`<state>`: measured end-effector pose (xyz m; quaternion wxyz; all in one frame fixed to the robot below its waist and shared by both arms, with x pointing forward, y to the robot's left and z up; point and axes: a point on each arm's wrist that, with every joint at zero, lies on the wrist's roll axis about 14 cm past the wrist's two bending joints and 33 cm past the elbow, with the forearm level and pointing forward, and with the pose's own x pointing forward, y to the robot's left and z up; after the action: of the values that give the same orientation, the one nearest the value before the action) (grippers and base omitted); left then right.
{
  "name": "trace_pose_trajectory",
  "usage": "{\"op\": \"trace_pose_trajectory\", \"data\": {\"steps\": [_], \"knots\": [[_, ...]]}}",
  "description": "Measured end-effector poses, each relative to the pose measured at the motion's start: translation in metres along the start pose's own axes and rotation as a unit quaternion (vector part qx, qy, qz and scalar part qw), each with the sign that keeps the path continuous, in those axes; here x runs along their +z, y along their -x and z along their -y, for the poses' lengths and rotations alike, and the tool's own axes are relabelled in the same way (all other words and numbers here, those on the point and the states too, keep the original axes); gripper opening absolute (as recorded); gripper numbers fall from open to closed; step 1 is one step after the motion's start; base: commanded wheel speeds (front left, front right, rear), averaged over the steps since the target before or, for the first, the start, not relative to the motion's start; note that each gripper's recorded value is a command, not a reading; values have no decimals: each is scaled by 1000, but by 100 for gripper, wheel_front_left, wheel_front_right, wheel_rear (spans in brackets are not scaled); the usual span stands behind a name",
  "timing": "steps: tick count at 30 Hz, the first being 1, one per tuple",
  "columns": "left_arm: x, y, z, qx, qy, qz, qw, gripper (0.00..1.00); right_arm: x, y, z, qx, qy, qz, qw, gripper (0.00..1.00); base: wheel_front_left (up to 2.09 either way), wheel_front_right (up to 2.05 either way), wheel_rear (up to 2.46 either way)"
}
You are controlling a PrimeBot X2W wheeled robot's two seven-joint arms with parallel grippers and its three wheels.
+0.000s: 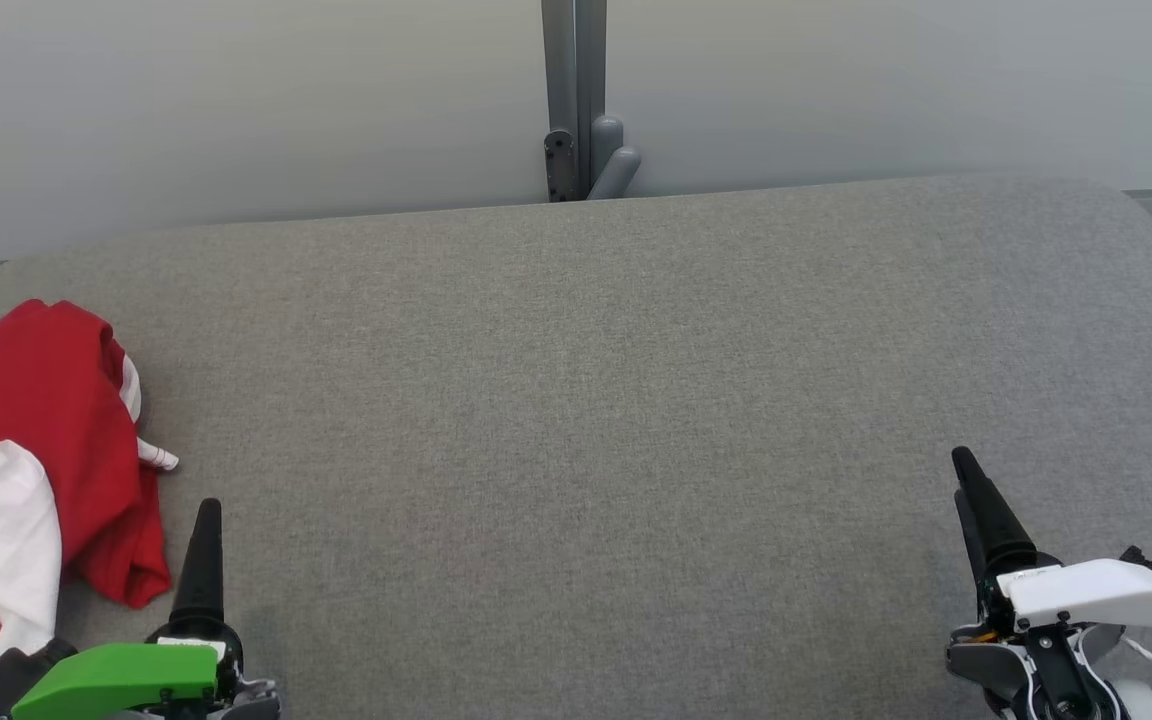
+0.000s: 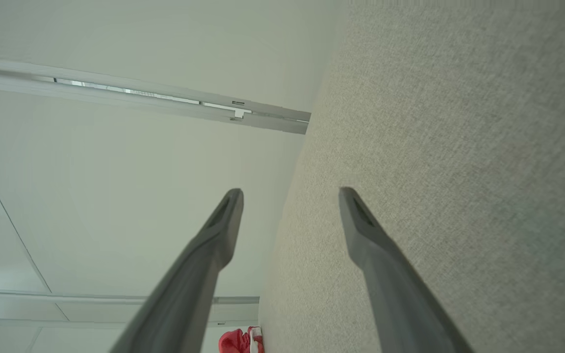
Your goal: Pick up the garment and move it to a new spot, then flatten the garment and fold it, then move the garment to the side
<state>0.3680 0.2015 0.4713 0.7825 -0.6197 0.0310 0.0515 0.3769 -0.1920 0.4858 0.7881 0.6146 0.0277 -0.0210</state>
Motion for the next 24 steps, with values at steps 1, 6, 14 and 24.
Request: {"op": "trace_pose_trajectory", "data": {"steps": [1, 6, 14, 24], "knots": [[0, 0, 0, 0, -10, 0, 1000, 100, 0, 0, 0, 0, 13, -1, 1000, 100, 0, 0, 0], [-2, 0, 0, 0, -53, 0, 999, 100, 0, 1, 0, 0, 61, -1, 998, 100, 0, 0, 0], [-3, 2, -3, 3, -126, 1, 992, 100, -5, 2, -4, 9, 128, -4, 992, 100, 0, 0, 0], [-8, 5, -8, 6, -209, -3, 978, 100, -6, 3, -7, 17, 204, 0, 979, 100, 0, 0, 0]]}}
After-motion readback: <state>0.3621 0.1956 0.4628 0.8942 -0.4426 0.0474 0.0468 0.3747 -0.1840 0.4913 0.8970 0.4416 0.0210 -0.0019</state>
